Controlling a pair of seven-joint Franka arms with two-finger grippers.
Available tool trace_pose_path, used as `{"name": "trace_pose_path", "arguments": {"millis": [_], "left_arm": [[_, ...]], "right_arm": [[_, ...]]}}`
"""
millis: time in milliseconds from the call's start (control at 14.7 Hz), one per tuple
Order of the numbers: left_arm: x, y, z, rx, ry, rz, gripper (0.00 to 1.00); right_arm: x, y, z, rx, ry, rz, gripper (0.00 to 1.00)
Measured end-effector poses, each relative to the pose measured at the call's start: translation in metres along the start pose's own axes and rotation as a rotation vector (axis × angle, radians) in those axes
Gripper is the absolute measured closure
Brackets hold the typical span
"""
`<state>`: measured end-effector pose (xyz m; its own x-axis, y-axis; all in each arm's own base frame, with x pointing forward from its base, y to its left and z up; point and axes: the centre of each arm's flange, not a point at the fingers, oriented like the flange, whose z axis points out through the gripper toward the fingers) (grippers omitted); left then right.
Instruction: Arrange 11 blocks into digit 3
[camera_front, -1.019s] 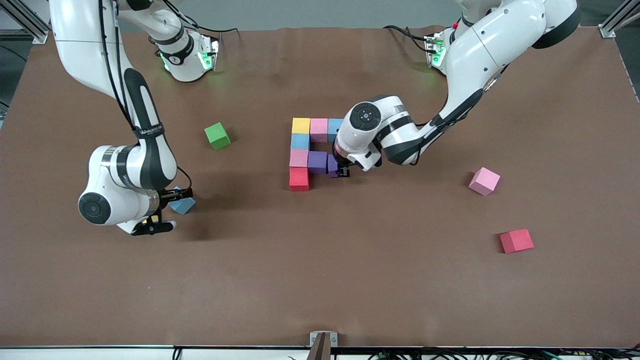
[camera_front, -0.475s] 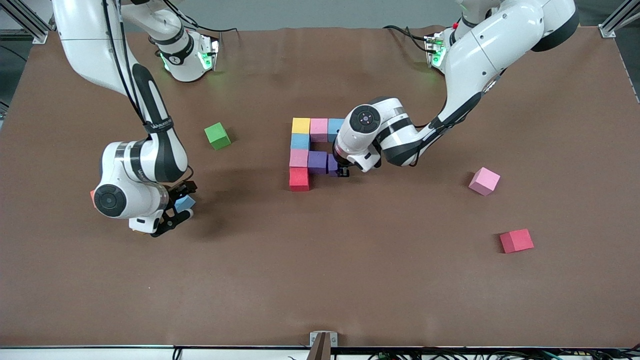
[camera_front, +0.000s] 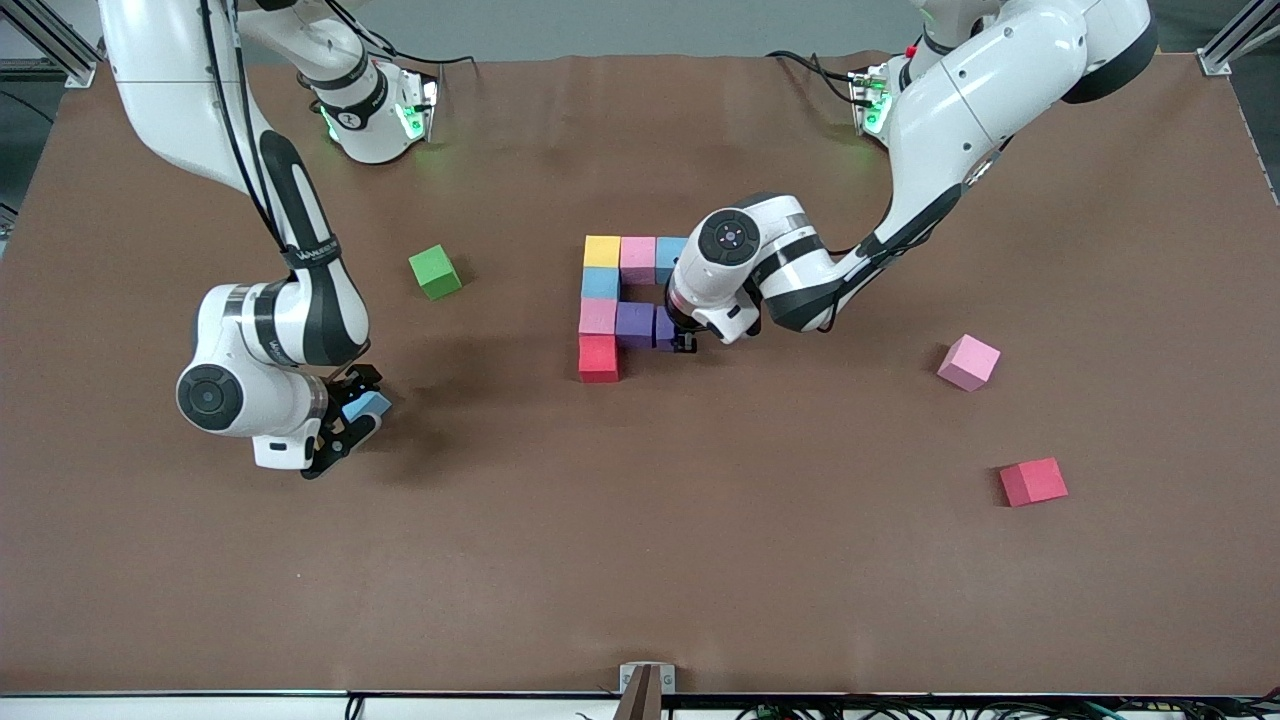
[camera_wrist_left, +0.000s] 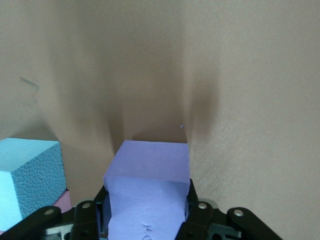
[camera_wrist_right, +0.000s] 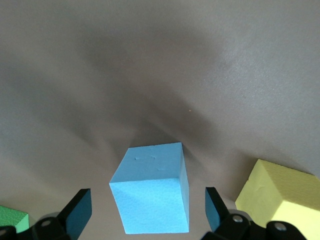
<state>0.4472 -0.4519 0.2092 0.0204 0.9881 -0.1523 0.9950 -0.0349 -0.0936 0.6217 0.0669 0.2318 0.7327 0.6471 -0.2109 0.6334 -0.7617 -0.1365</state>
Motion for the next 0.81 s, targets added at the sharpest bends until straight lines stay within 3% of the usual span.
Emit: {"name": "trace_pose_path", "arguments": {"millis": [204, 543, 815], "left_arm": [[-0.002, -0.002, 0.0, 0.001, 0.0, 0.007, 0.42], [-0.002, -0.002, 0.0, 0.0, -0.001, 0.008, 0.43], [-0.003, -0.001, 0.0, -0.004, -0.009, 0.008, 0.44]], "right_arm": [[-0.003, 0.003, 0.001, 0.003, -0.001, 0.139, 0.0], [-0.004, 0.002, -0.02, -0.001, 0.033, 0.552, 0.0], [-0.005, 0.001, -0.02, 0.008, 0.025, 0.905, 0.0]]}}
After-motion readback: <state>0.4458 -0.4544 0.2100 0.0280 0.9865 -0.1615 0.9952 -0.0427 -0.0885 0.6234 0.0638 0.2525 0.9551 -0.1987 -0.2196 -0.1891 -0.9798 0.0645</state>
